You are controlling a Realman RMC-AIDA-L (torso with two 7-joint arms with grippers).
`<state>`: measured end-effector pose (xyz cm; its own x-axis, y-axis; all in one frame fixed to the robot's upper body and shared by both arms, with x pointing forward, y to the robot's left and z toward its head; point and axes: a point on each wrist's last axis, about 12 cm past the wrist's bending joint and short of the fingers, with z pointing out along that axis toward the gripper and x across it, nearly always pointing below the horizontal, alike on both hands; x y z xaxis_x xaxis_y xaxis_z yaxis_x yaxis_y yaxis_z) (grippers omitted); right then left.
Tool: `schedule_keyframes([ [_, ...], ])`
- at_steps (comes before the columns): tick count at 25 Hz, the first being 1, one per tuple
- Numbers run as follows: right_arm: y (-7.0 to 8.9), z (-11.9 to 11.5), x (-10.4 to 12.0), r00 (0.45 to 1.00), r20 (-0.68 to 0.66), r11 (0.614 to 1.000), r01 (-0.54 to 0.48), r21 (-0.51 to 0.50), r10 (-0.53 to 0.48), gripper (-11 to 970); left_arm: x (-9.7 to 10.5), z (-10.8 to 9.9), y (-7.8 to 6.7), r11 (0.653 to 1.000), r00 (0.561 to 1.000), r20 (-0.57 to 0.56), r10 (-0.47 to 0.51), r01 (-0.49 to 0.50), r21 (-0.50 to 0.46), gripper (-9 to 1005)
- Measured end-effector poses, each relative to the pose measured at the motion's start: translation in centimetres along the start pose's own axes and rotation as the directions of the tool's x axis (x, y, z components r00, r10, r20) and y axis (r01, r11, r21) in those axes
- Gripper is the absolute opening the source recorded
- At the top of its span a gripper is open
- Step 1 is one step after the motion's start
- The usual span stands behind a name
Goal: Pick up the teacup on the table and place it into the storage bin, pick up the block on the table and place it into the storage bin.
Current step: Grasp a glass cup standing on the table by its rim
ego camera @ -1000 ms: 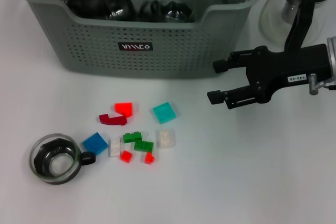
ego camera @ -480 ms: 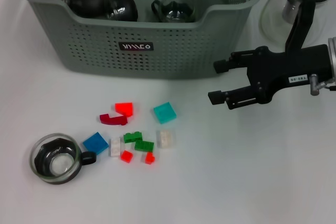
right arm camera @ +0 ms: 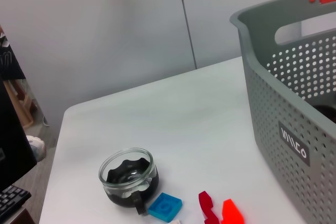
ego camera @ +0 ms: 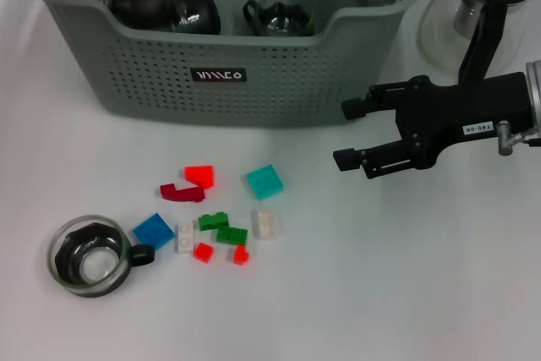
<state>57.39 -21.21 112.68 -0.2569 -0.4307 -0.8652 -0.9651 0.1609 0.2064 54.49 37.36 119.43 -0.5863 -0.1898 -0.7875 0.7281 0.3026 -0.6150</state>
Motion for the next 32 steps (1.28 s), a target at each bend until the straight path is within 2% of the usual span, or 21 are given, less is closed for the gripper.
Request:
schedule_keyframes([
  [3, 0.0, 0.0, 0.0, 1.000, -0.001, 1.000, 0.000, -0.001, 0.000, 850, 1.2, -0.4, -0.2, 0.998, 0.984, -0.177, 0.007, -0.017, -0.055, 826],
  [7, 0.0, 0.0, 0.1, 1.000, -0.002, 1.000, -0.001, -0.002, 0.001, 850, 2.7, -0.5, -0.7, 0.994, 0.935, -0.353, 0.039, -0.073, -0.084, 824],
  [8, 0.0, 0.0, 0.1, 1.000, -0.004, 1.000, -0.003, -0.002, 0.003, 850, 3.3, -0.4, -0.8, 0.991, 0.905, -0.424, 0.043, -0.092, -0.096, 824],
  [9, 0.0, 0.0, 0.1, 1.000, -0.004, 1.000, -0.003, -0.002, 0.003, 850, 3.3, -0.4, -0.8, 0.991, 0.905, -0.424, 0.043, -0.092, -0.096, 824],
  [14, 0.0, 0.0, 0.0, 1.000, -0.005, 1.000, -0.007, -0.003, 0.007, 851, 4.1, -0.2, -0.4, 0.981, 0.814, -0.581, 0.005, -0.117, -0.155, 822],
  [18, 0.0, 0.0, 0.0, 1.000, -0.002, 1.000, -0.009, -0.001, 0.009, 851, 4.1, -0.2, -0.2, 0.971, 0.755, -0.656, -0.014, -0.146, -0.190, 820],
  [24, 0.0, 0.0, 0.0, 1.000, 0.001, 1.000, -0.009, 0.001, 0.009, 850, 4.0, -0.4, -0.2, 0.944, 0.700, -0.712, -0.058, -0.193, -0.267, 818],
  [32, -0.2, 0.0, -0.2, 1.000, 0.002, 1.000, -0.004, 0.007, 0.004, 850, 5.1, 1.4, -0.8, 0.914, 0.632, -0.774, -0.041, -0.290, -0.285, 814],
])
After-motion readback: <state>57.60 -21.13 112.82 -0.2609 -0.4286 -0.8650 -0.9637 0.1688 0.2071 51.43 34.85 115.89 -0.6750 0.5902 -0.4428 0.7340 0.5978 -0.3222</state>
